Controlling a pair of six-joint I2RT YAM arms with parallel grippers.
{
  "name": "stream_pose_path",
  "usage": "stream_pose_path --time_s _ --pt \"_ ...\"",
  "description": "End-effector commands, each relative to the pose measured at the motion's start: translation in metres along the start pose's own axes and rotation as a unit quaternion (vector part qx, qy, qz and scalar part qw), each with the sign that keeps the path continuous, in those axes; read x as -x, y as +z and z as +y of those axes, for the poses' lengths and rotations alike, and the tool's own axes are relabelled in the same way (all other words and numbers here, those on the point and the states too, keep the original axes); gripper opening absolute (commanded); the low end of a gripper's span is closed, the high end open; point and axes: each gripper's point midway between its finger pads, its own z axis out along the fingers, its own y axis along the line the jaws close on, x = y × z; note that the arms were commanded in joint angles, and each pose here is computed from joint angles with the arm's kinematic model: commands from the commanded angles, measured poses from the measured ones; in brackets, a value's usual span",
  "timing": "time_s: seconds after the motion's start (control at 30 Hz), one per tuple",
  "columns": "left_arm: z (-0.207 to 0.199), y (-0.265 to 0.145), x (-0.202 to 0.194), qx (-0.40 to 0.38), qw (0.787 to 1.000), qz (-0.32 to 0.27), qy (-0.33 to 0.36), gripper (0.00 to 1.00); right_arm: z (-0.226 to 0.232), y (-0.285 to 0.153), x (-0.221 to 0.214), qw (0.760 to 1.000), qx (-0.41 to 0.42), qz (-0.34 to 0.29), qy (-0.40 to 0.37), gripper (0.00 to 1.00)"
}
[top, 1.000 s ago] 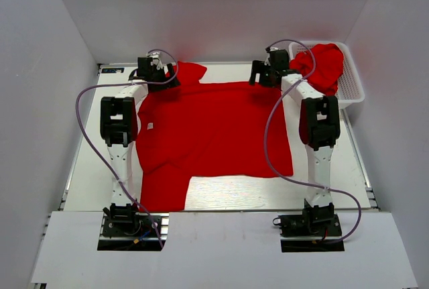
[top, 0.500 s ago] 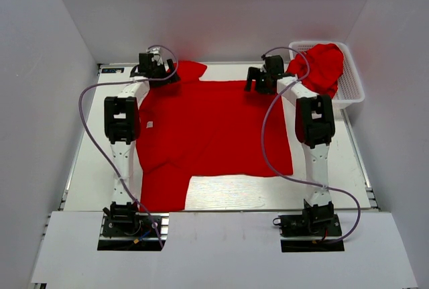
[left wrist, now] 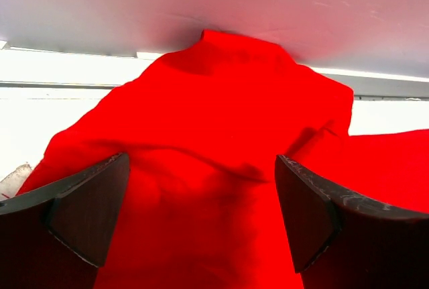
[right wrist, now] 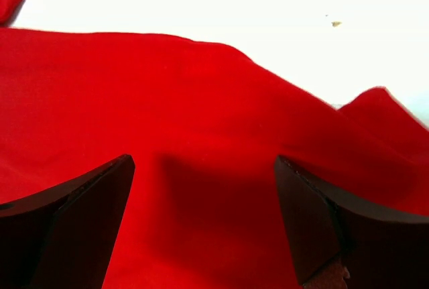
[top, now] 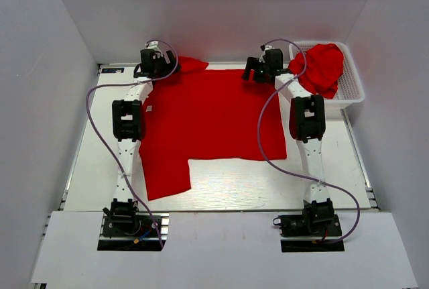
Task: Fold and stack the t-shirts
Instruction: Flatten out the tshirt, then grap the side of the flattened tshirt closest away from the robot with both arms
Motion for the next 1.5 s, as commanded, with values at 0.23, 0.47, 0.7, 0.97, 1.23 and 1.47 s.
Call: stream_pose_path --time_s 0.23,0.47,0.7,0.97,1.23,1.47 --pt "-0.050 -0.074 0.088 -0.015 0.999 -0.031 0.024 0.99 0.056 -0.093 0.076 0.987 0.060 -0.055 -0.136 0.90" --pt "-0.071 -0.207 0.064 0.075 0.996 0.040 -0.008 0.99 0.079 -0.174 0.036 0.992 0.028 -0.002 -0.121 0.90" --pt "-0.047 -0.333 -0.098 0.177 0.959 0.185 -0.117 0.99 0.046 -0.238 -0.028 0.996 -0.093 -0.003 -0.009 0.90" --pt "-0.045 -0.457 -0.210 0.249 0.908 0.272 -0.197 0.99 0.008 -0.281 -0.083 0.984 -0.166 -0.032 0.057 0.90" --pt "-0.048 -0.506 -0.281 0.273 0.851 0.378 -0.242 0.99 0.002 -0.281 -0.093 0.982 -0.176 -0.018 0.065 0.90" --pt "-0.043 -0.507 -0.286 0.297 0.840 0.376 -0.253 0.92 0.004 -0.273 -0.100 0.984 -0.164 0.000 0.066 0.90"
